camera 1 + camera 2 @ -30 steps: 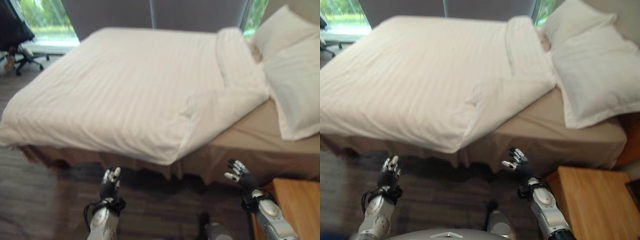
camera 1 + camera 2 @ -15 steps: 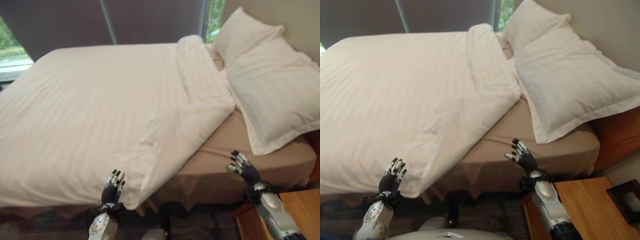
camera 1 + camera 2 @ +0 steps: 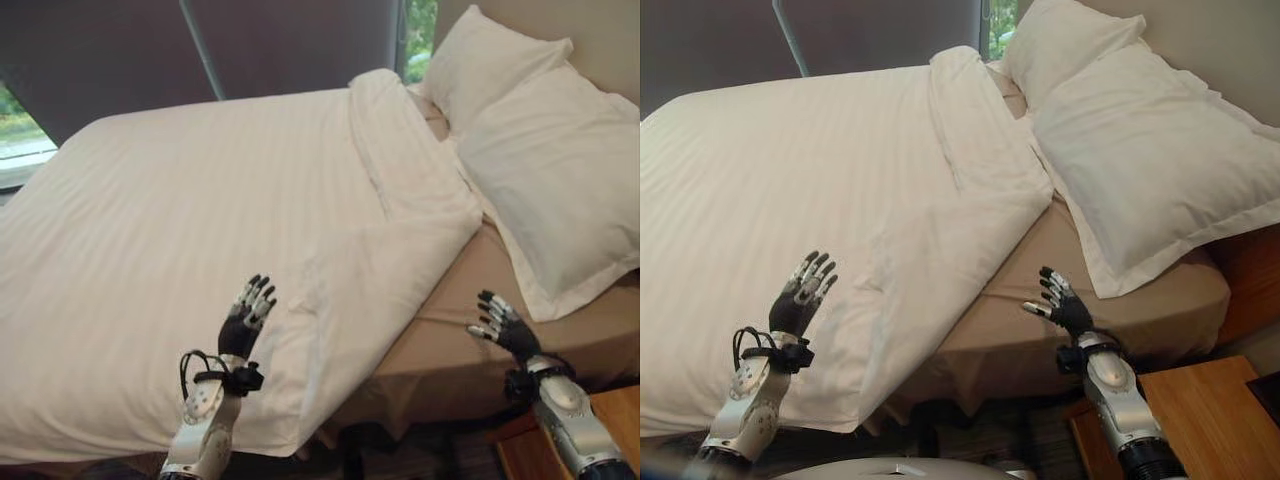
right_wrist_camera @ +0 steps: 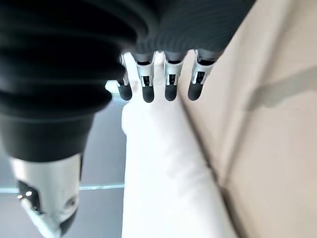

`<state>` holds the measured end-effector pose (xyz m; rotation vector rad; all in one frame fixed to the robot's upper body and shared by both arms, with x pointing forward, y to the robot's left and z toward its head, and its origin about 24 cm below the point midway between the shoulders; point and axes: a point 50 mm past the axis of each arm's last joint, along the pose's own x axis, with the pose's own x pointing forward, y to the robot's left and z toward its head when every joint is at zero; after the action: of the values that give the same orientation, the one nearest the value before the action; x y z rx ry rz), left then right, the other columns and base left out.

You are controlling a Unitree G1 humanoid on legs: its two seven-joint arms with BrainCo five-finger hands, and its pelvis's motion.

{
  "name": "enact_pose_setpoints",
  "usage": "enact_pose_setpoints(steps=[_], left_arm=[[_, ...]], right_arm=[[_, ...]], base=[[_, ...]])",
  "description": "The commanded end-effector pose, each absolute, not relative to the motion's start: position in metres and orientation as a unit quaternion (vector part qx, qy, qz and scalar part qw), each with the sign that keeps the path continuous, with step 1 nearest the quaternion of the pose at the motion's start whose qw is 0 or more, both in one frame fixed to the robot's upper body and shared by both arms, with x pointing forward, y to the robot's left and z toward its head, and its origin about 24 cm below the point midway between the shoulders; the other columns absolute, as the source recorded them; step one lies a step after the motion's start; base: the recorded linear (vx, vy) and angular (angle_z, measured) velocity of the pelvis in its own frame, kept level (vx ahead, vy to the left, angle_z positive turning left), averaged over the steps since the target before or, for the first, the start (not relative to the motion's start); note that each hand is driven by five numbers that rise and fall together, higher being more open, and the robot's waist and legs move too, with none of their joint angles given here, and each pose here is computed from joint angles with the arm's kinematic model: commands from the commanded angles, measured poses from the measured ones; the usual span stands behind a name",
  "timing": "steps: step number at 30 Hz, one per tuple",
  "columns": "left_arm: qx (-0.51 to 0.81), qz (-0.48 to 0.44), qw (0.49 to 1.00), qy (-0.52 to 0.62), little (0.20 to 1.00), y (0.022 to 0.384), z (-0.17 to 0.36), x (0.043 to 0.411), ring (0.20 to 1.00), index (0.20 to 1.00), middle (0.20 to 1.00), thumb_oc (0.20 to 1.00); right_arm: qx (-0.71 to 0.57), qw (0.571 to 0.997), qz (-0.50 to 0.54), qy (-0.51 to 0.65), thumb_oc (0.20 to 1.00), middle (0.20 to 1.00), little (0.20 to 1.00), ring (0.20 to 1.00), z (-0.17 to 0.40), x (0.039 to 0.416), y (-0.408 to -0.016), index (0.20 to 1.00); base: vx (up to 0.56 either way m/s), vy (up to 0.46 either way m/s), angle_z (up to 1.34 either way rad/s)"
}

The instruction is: Making the bed.

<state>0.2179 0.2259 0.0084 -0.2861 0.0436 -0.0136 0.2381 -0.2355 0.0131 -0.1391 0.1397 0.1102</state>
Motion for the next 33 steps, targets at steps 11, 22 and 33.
enact_pose_setpoints(steps=[11, 22, 33], left_arm=[[0.22, 0.104, 0.964, -0.111, 1.0, 0.319, 0.142, 0.309, 1.0, 1.0, 1.0, 1.0], [0.253, 0.174, 0.95, -0.057, 1.0, 0.352, 0.164, 0.335, 1.0, 1.0, 1.0, 1.0], [0.329, 0.229, 0.916, 0.006, 1.0, 0.376, 0.177, 0.339, 1.0, 1.0, 1.0, 1.0]], right_arm=[[-0.056, 0.984, 0.162, 0.047, 1.0, 1.0, 1.0, 1.0, 0.018, 0.237, -0.199, 1.0], [-0.015, 0.991, 0.098, 0.085, 1.0, 1.0, 1.0, 1.0, 0.003, 0.202, -0.227, 1.0], [0.026, 0.987, 0.117, 0.111, 1.0, 1.0, 1.0, 1.0, -0.009, 0.191, -0.214, 1.0]], base=[[0.03, 0.001, -0.1], [0.01, 0.006, -0.24], [-0.04, -0.005, -0.19]])
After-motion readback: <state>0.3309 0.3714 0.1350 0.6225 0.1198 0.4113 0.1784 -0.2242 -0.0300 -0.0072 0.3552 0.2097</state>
